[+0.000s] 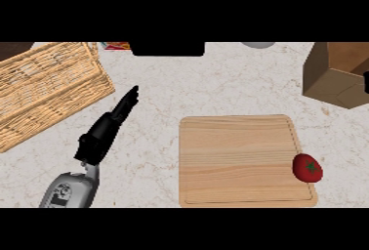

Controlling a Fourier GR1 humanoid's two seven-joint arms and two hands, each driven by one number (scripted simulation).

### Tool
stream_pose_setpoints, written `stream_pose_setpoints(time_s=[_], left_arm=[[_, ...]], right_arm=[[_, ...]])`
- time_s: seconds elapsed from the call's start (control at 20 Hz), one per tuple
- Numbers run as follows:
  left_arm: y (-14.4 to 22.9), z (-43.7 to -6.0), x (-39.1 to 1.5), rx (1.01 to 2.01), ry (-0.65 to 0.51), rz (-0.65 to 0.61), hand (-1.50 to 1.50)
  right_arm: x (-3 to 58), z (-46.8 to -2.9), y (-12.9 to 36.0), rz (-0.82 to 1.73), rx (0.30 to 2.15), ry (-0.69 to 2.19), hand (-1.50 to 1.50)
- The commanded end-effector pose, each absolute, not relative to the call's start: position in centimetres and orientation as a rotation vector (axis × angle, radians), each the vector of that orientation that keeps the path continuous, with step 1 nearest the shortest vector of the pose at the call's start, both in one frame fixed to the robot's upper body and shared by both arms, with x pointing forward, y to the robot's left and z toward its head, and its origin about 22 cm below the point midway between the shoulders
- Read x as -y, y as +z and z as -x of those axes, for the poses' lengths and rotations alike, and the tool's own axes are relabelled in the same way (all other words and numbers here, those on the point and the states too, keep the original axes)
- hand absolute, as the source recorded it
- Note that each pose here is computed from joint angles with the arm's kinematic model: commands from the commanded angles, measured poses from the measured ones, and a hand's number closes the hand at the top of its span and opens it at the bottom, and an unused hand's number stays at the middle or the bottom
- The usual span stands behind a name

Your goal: Pick the pear from the cutting board and place it in the cardboard box

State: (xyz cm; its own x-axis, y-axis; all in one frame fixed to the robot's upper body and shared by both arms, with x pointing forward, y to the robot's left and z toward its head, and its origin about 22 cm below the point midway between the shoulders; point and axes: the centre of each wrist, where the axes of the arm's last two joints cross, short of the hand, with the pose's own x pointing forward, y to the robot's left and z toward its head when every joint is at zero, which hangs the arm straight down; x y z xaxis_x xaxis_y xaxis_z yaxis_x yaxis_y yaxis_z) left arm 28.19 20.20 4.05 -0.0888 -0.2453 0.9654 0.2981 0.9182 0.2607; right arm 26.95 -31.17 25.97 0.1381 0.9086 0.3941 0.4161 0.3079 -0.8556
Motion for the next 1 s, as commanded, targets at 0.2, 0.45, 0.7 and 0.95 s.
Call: stream_pose_setpoints(time_s=[0.2,0.45,0.7,0.95], left_arm=[[2.6,-27.9,-19.8,1.599,-0.454,0.047,0.00],[2.8,-28.2,-20.3,1.601,-0.460,0.051,0.00],[6.2,-29.0,-20.8,1.606,-0.469,0.042,0.00],[3.4,-29.1,-19.8,1.616,-0.478,0.042,0.00]], right_arm=[[33.4,-32.2,26.5,1.255,1.503,0.477,1.50],[35.6,-35.6,27.0,1.297,1.432,0.456,1.50],[36.7,-37.8,24.3,1.376,1.345,0.535,1.50],[39.5,-39.8,21.5,1.367,1.316,0.581,1.50]])
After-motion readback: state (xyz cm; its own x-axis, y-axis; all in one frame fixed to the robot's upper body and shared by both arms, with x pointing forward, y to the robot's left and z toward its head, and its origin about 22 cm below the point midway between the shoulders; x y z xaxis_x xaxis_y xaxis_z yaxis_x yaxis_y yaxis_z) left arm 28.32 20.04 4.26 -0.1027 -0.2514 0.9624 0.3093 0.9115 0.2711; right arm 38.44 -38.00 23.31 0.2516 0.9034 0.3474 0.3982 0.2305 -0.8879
